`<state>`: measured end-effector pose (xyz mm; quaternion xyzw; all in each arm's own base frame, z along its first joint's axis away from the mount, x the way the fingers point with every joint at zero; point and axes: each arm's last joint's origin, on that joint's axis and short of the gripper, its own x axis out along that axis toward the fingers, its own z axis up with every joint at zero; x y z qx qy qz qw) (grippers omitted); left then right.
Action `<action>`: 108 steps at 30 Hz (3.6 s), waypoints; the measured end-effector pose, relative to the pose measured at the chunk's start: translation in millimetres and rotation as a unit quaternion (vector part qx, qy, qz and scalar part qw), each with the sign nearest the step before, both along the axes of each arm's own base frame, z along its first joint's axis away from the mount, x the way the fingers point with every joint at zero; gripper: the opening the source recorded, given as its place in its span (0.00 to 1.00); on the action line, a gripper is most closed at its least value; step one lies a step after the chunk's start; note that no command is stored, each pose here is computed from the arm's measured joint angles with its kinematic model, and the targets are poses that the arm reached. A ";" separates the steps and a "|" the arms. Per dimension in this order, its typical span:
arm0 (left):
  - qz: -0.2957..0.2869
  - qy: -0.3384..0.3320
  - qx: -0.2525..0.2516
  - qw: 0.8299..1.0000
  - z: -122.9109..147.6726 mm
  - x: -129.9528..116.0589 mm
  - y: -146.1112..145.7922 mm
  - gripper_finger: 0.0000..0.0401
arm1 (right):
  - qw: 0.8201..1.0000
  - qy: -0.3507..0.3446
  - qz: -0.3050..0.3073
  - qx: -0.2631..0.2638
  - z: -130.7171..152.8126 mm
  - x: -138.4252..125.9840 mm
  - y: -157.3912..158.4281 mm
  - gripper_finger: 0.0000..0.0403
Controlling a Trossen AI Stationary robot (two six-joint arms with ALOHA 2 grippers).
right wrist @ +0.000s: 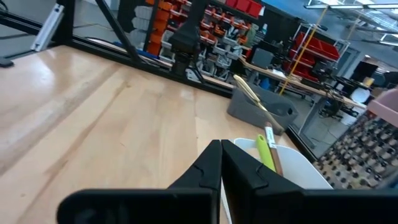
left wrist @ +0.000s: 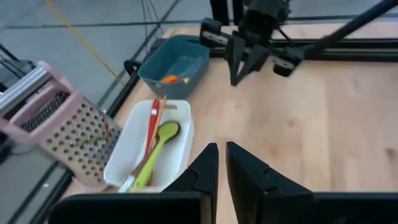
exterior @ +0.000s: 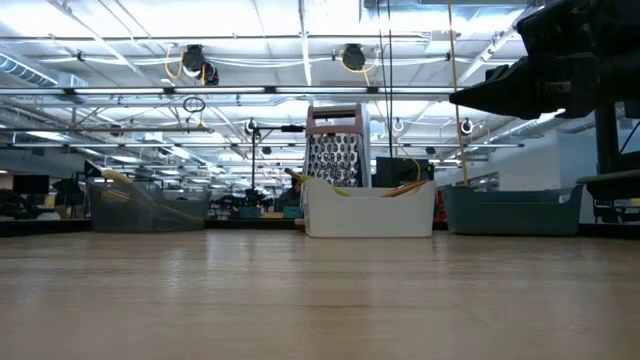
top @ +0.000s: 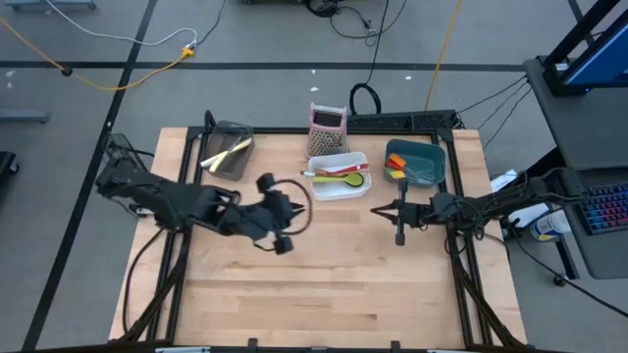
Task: Pick & Place Kitchen Items
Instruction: Return to Home Position
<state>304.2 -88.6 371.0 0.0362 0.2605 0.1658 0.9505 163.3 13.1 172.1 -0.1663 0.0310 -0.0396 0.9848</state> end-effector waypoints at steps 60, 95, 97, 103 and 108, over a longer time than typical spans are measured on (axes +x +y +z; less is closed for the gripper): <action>-0.067 -0.273 -0.048 0.959 -128.9 -201.1 61.9 0.09 | 0.995 0.007 0.003 0.102 -3.0 -0.6 3.7 0.02; -0.109 -0.270 -0.024 0.956 -179.8 -193.5 70.4 0.09 | 0.987 -0.019 -0.138 0.079 10.5 -25.0 -7.7 0.02; -0.110 -0.268 -0.024 0.957 -180.3 -193.5 70.4 0.09 | 0.987 -0.023 -0.138 0.082 12.0 -28.3 -8.1 0.02; -0.111 -0.267 -0.024 0.957 -180.3 -193.5 70.3 0.09 | 0.987 -0.007 -0.139 0.078 10.8 -38.1 -9.5 0.02; -0.111 -0.270 -0.036 0.956 -180.4 -193.5 70.1 0.09 | 0.990 -0.020 -0.111 0.090 14.1 -44.7 -9.0 0.02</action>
